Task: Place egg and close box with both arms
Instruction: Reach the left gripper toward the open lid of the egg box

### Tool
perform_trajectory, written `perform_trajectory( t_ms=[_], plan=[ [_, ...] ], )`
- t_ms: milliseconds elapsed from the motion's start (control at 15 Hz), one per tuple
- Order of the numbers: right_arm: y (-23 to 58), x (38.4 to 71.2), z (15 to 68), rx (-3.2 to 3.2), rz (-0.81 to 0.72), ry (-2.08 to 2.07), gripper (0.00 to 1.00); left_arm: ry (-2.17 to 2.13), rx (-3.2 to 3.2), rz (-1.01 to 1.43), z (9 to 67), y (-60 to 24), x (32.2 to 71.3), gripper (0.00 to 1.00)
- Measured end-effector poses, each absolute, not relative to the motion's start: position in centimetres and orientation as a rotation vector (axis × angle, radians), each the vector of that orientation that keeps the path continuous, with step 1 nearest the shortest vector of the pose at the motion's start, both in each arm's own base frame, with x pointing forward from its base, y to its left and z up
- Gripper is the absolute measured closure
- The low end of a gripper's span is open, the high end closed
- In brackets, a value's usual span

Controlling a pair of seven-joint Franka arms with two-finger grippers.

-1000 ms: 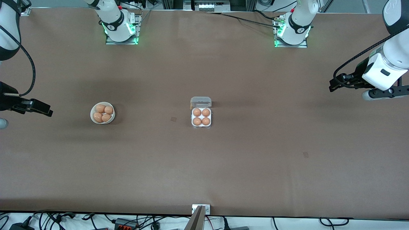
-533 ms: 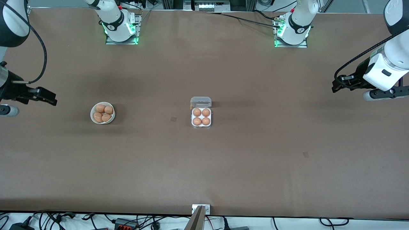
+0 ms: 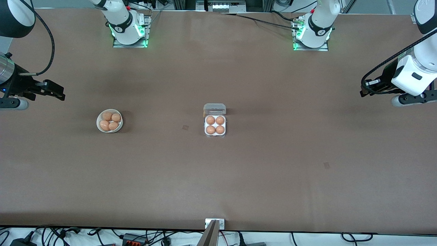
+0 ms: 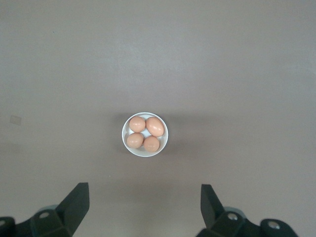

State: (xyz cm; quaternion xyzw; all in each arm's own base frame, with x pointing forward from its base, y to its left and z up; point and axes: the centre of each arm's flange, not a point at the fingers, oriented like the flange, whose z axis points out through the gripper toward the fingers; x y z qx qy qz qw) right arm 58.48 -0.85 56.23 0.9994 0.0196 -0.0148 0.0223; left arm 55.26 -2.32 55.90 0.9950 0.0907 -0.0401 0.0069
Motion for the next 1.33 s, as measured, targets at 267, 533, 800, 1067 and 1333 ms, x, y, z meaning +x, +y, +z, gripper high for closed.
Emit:
perform_trajectory(
  t_ms=[267,533,800,1067,1333],
  plan=[
    [-0.9,58.5,56.3,3.096,-0.038,0.069,0.00,0.265,3.118,-0.184,56.0,-3.5,54.7,0.99],
    [-1.4,58.6,56.9,3.096,-0.020,0.055,0.00,0.140,3.133,-0.198,56.4,-8.6,54.0,0.99],
    [-1.2,58.6,56.9,3.096,-0.020,0.059,0.00,0.063,3.103,-0.233,55.6,-12.2,53.7,0.99],
    [-1.2,58.6,57.1,3.096,-0.013,0.060,0.00,-0.015,3.026,-0.316,53.5,-17.7,54.1,0.99],
    [-2.5,58.5,57.4,3.099,-0.004,0.023,0.00,-0.064,3.012,-0.380,51.0,-26.1,54.3,0.99]
  ],
)
